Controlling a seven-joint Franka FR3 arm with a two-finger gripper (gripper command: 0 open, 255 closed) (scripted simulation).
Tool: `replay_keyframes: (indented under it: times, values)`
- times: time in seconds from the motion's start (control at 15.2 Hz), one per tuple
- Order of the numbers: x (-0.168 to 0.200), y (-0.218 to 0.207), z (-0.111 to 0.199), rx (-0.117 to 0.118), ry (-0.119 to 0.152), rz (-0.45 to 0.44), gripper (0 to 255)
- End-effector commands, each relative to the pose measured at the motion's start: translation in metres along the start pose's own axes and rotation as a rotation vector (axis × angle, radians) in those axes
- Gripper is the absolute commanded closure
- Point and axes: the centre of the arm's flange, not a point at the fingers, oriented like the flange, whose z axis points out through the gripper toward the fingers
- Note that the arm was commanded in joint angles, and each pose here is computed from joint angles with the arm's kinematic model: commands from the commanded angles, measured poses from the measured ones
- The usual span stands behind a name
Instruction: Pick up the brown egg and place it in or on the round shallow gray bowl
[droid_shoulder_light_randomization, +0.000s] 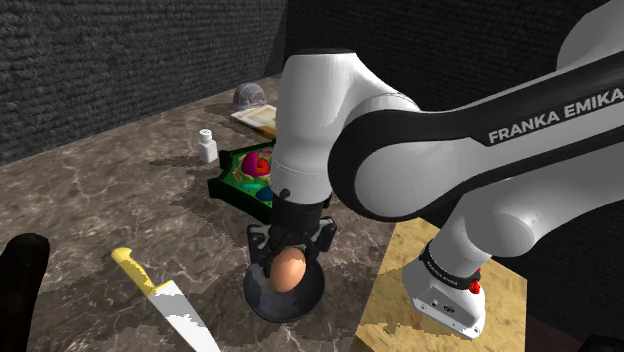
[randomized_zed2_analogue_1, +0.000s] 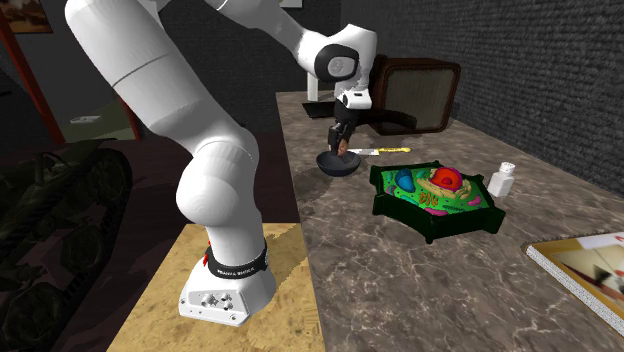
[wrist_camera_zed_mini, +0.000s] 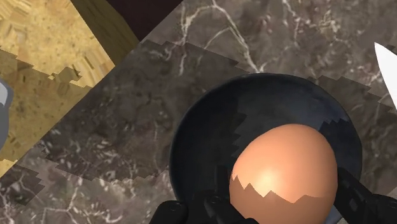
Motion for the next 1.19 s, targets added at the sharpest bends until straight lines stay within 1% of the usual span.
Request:
replay_keyframes:
  times: [0.0, 0.46, 0.53, 0.86, 1.12]
  values:
    - [0.002, 0.001, 0.007, 0.001, 0.0, 0.0, 255]
    - [0.002, 0.001, 0.007, 0.001, 0.0, 0.0, 255]
    - [0.002, 0.001, 0.007, 0.001, 0.0, 0.0, 0]
    - [0.002, 0.001, 0.007, 0.001, 0.0, 0.0, 0]
    - [0.002, 0.001, -0.043, 0.001, 0.0, 0.0, 0]
